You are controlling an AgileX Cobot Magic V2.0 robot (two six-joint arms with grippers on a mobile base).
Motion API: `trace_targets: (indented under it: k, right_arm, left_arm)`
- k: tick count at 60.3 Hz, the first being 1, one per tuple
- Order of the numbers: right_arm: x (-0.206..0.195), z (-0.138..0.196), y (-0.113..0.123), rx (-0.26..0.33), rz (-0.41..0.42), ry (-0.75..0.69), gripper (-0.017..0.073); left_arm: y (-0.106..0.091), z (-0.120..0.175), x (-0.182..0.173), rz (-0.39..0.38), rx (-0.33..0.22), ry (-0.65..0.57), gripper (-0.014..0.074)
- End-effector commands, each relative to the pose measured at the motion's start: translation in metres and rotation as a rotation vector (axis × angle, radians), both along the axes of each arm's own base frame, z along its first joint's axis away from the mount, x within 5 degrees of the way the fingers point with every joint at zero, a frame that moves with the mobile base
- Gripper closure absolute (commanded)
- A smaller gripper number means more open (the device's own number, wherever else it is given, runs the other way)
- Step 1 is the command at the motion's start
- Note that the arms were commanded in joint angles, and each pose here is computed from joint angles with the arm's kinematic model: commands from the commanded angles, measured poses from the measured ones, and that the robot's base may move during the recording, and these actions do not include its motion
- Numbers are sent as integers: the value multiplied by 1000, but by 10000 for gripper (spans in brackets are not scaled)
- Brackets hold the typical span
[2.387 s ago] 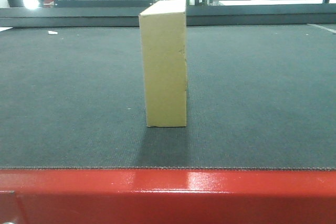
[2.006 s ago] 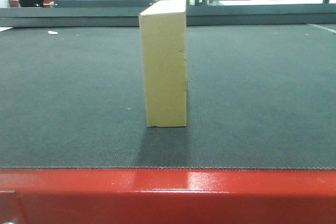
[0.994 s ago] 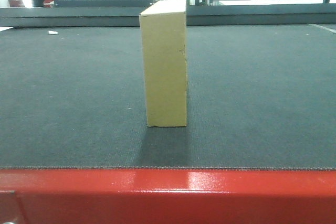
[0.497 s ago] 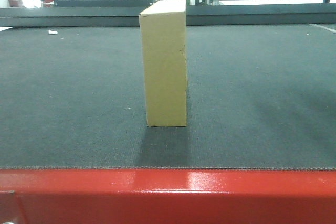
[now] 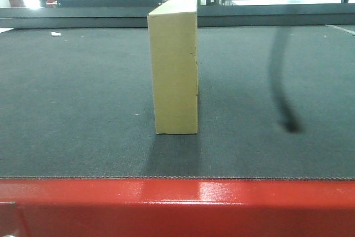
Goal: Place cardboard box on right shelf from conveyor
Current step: 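Lower the right gripper over the tan box and grip it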
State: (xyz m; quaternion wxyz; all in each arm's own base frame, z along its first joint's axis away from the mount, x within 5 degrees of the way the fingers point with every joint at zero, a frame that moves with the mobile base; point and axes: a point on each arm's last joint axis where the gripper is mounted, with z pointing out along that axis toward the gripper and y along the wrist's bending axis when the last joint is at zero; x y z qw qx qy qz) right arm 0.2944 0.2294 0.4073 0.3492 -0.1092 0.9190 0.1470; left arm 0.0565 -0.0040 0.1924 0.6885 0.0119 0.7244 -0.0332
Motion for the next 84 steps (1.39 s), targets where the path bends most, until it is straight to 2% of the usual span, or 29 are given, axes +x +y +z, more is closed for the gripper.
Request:
trace_targets:
  k: [1, 6, 12, 32, 69, 72, 76, 84]
  right_arm:
    - [1, 26, 1, 38, -127, -37, -65]
    - [10, 24, 6, 19, -218, -18, -65]
    - [18, 22, 14, 20, -259, -19, -65]
    - [37, -5, 27, -48, -284, 9, -64]
    - [64, -48, 33, -117, -314, 76, -57]
    - [65, -49, 33, -114, -314, 83, -22]
    - [66, -50, 31, -109, -319, 96, 74]
    - [69, -51, 29, -77, -317, 128, 360]
  left_arm:
    - [0, 6, -1, -2, -11, -90, 709]
    - [0, 6, -1, -2, -11, -90, 709]
    - [0, 6, -1, -2, -11, -90, 709]
    - [0, 6, -1, -2, -11, -90, 710]
    - [0, 6, -1, -2, -11, -90, 710]
    - [0, 6, -1, -2, -11, -90, 710]
    - [0, 6, -1, -2, -11, -90, 710]
    - [0, 6, -1, -2, -11, -90, 710]
